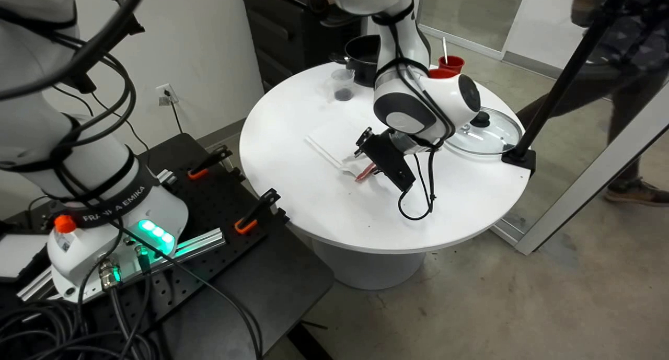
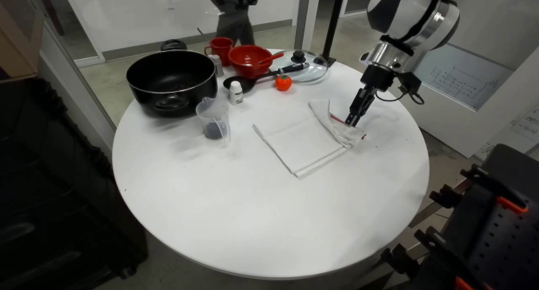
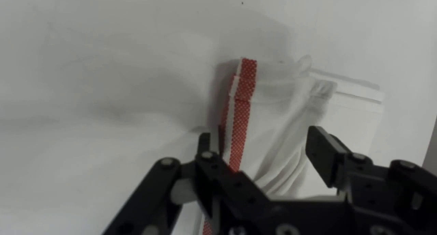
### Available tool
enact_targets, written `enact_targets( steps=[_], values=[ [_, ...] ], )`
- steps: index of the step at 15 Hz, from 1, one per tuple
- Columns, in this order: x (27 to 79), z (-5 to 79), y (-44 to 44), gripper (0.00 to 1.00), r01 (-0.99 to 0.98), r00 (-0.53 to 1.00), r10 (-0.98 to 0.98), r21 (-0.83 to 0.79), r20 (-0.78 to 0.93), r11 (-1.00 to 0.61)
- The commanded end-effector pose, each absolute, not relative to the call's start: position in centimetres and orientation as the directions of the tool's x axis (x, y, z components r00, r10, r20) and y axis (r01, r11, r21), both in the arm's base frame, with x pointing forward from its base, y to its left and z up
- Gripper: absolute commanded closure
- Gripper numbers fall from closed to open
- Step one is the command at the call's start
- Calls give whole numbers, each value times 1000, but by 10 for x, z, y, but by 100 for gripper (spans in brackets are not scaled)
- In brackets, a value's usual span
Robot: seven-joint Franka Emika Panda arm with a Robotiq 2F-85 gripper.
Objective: Fold the towel
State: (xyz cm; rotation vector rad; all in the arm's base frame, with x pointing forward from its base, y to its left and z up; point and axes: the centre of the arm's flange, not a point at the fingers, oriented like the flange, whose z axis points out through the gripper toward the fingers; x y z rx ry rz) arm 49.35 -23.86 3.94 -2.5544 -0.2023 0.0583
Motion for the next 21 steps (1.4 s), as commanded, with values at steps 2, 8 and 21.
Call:
enact_targets(
  steps=[2, 8, 21],
  values=[
    [498, 43, -248, 72, 145, 989, 137, -601, 60, -786],
    [501, 45, -254, 100, 129, 992, 101, -622, 80, -772],
    [521, 79, -321, 99, -16, 990, -99, -639, 96, -769]
  ],
)
